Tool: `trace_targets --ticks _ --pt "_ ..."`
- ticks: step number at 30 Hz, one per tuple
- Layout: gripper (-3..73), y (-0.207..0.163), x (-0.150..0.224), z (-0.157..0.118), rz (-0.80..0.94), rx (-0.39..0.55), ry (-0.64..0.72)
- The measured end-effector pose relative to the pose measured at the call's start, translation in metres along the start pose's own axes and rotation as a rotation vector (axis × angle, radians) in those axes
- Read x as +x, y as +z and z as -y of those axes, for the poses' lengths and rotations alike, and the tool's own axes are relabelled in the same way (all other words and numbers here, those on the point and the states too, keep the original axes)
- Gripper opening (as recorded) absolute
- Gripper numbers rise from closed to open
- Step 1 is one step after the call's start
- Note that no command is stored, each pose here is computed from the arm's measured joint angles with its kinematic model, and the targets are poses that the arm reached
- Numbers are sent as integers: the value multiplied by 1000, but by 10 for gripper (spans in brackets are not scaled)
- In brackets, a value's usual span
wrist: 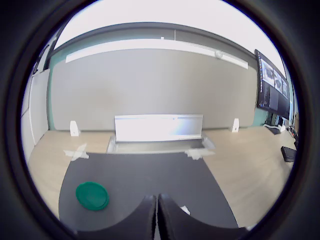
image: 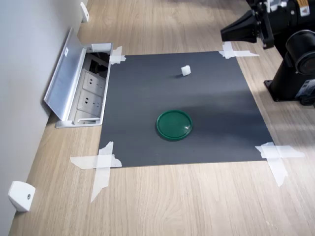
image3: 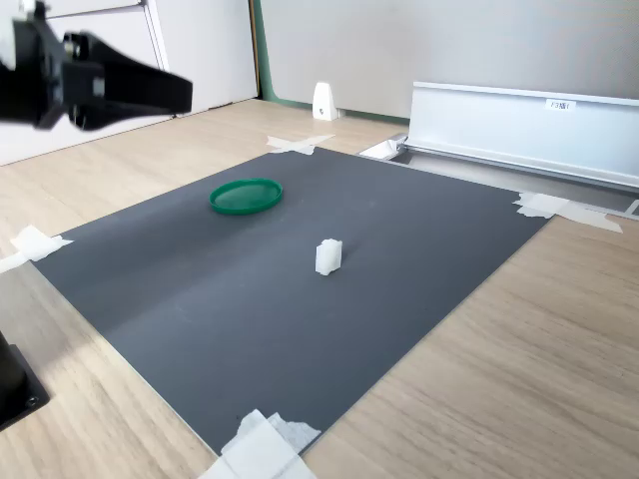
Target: Grasp a white terminal and put it on the green lid.
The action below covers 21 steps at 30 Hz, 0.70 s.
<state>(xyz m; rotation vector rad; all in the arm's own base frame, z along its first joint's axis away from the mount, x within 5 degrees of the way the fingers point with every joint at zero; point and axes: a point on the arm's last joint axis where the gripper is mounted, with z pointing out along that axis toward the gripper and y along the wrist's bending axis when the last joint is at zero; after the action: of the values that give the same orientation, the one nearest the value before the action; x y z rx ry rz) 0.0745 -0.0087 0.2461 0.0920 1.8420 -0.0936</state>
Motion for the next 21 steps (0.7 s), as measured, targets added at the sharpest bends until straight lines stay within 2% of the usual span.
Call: trace_targets --ticks 13,21 --pt "-8 40 -39 5 -558 10 -79" --pt "6 73 -41 5 -808 -69 -247"
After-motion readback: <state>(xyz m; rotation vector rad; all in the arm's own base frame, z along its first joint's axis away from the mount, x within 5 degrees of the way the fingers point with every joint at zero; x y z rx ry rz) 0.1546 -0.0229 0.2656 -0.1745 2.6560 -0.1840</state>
